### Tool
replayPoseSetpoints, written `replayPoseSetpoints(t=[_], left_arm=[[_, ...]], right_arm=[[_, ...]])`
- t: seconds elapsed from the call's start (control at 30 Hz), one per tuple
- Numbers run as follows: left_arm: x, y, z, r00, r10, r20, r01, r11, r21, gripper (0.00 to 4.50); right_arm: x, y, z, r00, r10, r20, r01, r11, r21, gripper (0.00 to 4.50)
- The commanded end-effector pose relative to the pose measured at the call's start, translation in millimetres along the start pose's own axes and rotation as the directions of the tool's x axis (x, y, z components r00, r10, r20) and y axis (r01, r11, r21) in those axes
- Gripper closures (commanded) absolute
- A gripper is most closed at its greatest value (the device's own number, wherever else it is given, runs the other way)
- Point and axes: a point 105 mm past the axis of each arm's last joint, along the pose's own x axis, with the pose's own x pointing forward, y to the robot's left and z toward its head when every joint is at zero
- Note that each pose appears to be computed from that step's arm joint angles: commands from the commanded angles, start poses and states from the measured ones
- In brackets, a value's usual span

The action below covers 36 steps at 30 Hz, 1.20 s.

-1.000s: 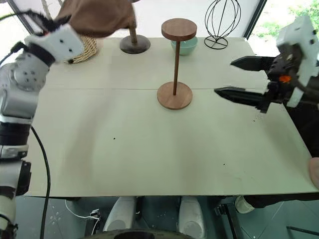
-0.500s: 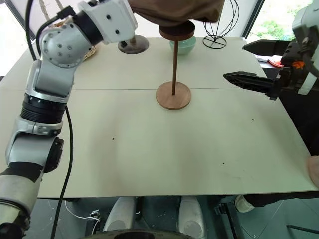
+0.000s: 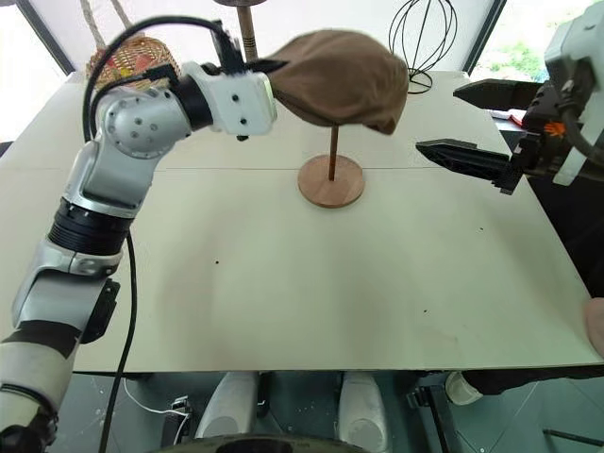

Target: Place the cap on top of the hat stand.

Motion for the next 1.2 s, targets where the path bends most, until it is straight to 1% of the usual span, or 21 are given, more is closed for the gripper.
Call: replayPoseSetpoints(t=[0.03, 0.13, 0.23, 0.33, 0.43, 0.53, 0.67, 0.73, 0.8, 0.87, 0.9, 0.97, 1.03, 1.07, 1.13, 1.2], left_arm=[[5, -1, 2, 1.0, -0.001, -0.01, 0.001, 1.0, 0.008, 4.46], [8, -4, 1, 1.0, -0.005, -0.019, 0.005, 1.0, -0.007, 4.46], [4, -4, 0, 1.0, -0.004, -0.022, 0.004, 0.999, -0.04, 3.41], [-3, -1, -6, 0.999, 0.0, -0.038, -0.003, 0.998, -0.068, 1.89], [-12, 5, -13, 0.999, 0.006, -0.045, -0.012, 0.991, -0.13, 0.36], [-21, 10, -13, 1.0, -0.004, -0.021, 0.001, 0.985, -0.173, 0.36], [-34, 12, -9, 0.998, -0.048, 0.041, 0.057, 0.967, -0.25, 0.36], [-45, 13, -10, 0.994, -0.085, 0.07, 0.103, 0.942, -0.321, 0.36], [-58, 14, -9, 0.986, -0.118, 0.122, 0.159, 0.895, -0.418, 0.36], [-75, 15, -7, 0.965, -0.181, 0.192, 0.256, 0.813, -0.524, 0.36], [-86, 13, -8, 0.945, -0.234, 0.227, 0.324, 0.749, -0.578, 0.36], [-108, 11, -9, 0.903, -0.321, 0.287, 0.428, 0.608, -0.668, 0.36], [-125, 14, -10, 0.865, -0.374, 0.335, 0.485, 0.447, -0.751, 0.36], [-132, 18, -8, 0.851, -0.372, 0.371, 0.508, 0.404, -0.761, 0.36], [-143, 34, -9, 0.835, -0.338, 0.435, 0.53, 0.278, -0.801, 0.36], [-146, 53, -16, 0.845, -0.257, 0.468, 0.512, 0.14, -0.848, 0.36]], right_arm=[[0, 2, 15, 0.999, -0.005, 0.053, 0.007, 0.999, -0.047, 0.0], [2, 4, 14, 0.999, -0.001, 0.047, 0.003, 0.999, -0.05, 0.0], [4, 5, 13, 0.999, 0.002, 0.043, 0.0, 0.999, -0.048, 0.0], [4, 6, 11, 0.999, 0.002, 0.041, 0.0, 0.999, -0.042, 0.0], [5, 7, 11, 0.999, 0.004, 0.04, -0.002, 0.999, -0.038, 0.0], [5, 7, 10, 0.999, 0.007, 0.039, -0.006, 0.999, -0.034, 0.0], [6, 7, 10, 0.999, 0.014, 0.038, -0.013, 0.999, -0.031, 0.0], [7, 9, 8, 0.999, 0.024, 0.023, -0.023, 0.999, -0.04, 0.0], [9, 11, 5, 0.999, 0.032, -0.002, -0.032, 0.997, -0.067, 0.0], [11, 15, 5, 0.999, 0.041, -0.026, -0.043, 0.993, -0.108, 0.0], [13, 18, 6, 0.998, 0.043, -0.036, -0.048, 0.99, -0.131, 0.0], [19, 21, 8, 0.998, 0.027, -0.053, -0.037, 0.983, -0.18, 0.0], [28, 23, 10, 0.999, 0.0, -0.052, -0.01, 0.981, -0.195, 0.0], [33, 25, 12, 0.999, -0.012, -0.045, 0.003, 0.98, -0.197, 0.0], [48, 30, 17, 0.998, -0.051, -0.025, 0.044, 0.975, -0.218, 0.0], [64, 38, 18, 0.996, -0.091, -0.02, 0.08, 0.944, -0.319, 0.0]])
